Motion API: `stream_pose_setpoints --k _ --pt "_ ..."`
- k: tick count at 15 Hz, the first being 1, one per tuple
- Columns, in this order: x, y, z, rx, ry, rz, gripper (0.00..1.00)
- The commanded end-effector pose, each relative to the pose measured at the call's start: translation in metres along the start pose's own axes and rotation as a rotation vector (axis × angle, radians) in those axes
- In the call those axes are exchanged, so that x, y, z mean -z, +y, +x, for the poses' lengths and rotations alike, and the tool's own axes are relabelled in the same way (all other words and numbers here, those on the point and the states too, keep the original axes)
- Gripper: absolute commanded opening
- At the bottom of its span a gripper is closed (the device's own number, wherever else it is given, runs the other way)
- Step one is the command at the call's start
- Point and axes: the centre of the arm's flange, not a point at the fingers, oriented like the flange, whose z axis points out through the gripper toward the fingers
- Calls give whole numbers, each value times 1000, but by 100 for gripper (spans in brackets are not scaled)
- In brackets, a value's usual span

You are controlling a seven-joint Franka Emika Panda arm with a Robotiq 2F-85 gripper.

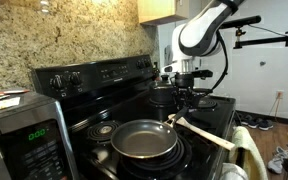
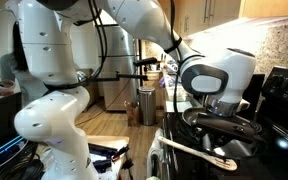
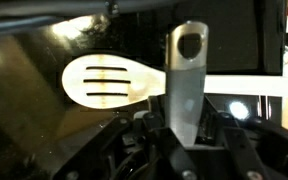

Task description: Move the pan to the top left plate of the stove then move the cooking stick on the right counter

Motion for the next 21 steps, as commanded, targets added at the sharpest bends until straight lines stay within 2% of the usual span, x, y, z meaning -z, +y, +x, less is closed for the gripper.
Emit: stream_pose_setpoints --k 1,4,6,11,19,20,21 --pt "1 2 9 31 17 1 76" --pt "10 4 29 81 17 -4 95" --pt "13 5 40 108 18 -11 100" --pt "5 5 60 168 29 8 100" --pt "-28 6 72 179 25 64 100" --pt "-29 6 72 186 14 67 75" --pt "-30 7 73 184 13 69 74"
